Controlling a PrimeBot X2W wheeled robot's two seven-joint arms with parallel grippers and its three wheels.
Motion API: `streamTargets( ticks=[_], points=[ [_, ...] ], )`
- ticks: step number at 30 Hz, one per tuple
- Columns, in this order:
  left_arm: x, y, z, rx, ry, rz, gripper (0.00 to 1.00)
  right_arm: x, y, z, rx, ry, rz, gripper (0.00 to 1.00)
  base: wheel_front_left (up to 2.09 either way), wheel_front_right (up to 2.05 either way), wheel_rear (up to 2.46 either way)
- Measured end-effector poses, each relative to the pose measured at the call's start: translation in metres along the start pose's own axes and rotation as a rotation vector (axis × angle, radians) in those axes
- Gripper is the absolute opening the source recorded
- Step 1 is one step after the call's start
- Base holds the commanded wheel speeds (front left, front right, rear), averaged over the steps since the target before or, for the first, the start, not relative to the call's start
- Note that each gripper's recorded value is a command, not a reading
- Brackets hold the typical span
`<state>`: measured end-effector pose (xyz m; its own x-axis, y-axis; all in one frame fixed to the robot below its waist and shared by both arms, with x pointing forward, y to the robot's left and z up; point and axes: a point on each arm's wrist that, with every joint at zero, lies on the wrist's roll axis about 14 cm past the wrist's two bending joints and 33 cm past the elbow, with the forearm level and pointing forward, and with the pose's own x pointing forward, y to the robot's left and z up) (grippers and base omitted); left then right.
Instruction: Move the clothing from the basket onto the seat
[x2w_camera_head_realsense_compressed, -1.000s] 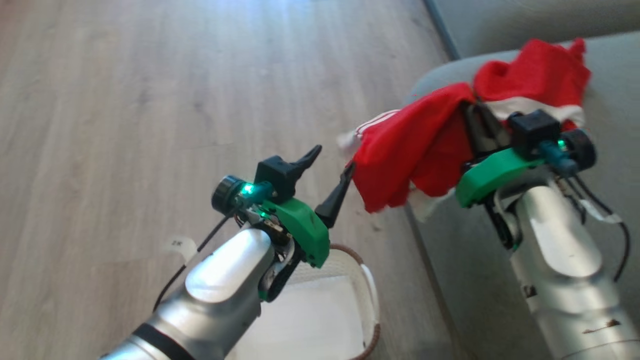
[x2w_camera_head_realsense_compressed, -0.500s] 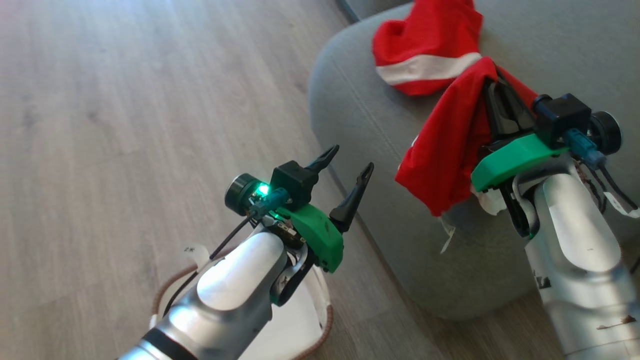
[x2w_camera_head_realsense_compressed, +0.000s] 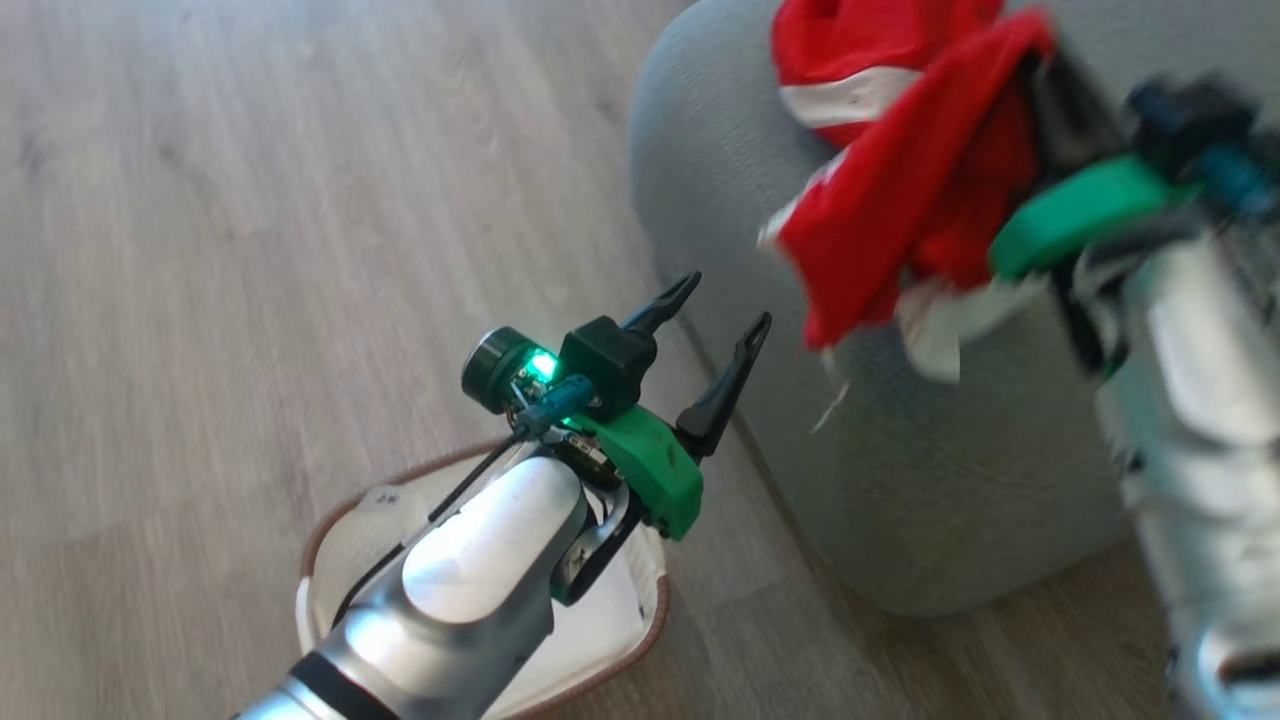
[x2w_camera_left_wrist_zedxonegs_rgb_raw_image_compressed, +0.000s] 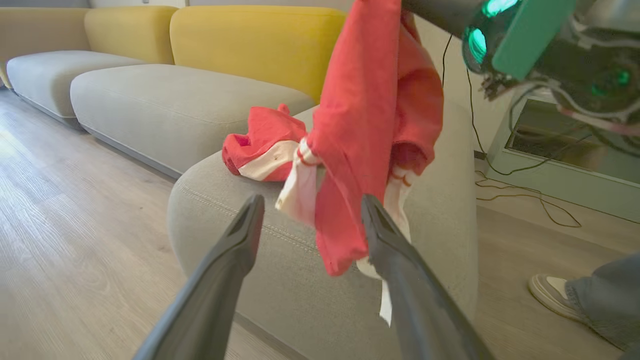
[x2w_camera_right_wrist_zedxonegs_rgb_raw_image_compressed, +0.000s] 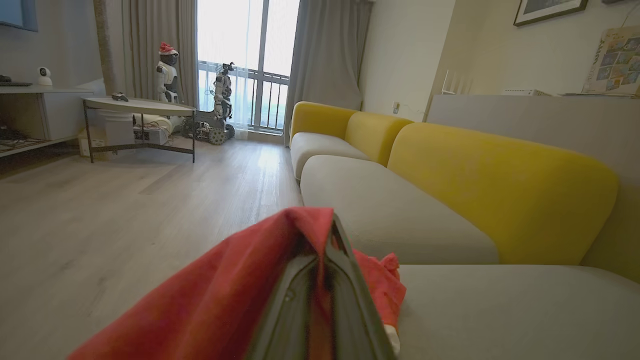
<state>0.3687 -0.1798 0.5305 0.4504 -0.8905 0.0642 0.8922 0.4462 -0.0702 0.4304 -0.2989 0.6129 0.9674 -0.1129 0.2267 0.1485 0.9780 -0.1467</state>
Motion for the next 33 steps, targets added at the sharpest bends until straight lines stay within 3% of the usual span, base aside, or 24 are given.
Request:
streamTargets(
  ticks=[12,18,26,33],
  points=[
    [-0.022,0.064,-0.02,-0.019,-0.002,0.148,1.0,0.131,-0.041,0.063,-0.121,-0.126,-0.063,0.0,0.0,0.0,0.0],
    [-0.029,0.095,-0.03,-0.018,-0.007,0.199,1.0,0.174,-0.065,0.054,-0.178,-0.113,-0.14,0.0,0.0,0.0,0.0],
    [-0.039,0.131,-0.055,-0.039,0.008,0.263,1.0,0.195,-0.062,-0.051,-0.145,0.069,-0.204,0.0,0.0,0.0,0.0],
    [-0.041,0.141,-0.075,-0.055,0.04,0.273,1.0,0.154,-0.027,-0.177,-0.101,0.348,-0.174,0.0,0.0,0.0,0.0]
  ],
)
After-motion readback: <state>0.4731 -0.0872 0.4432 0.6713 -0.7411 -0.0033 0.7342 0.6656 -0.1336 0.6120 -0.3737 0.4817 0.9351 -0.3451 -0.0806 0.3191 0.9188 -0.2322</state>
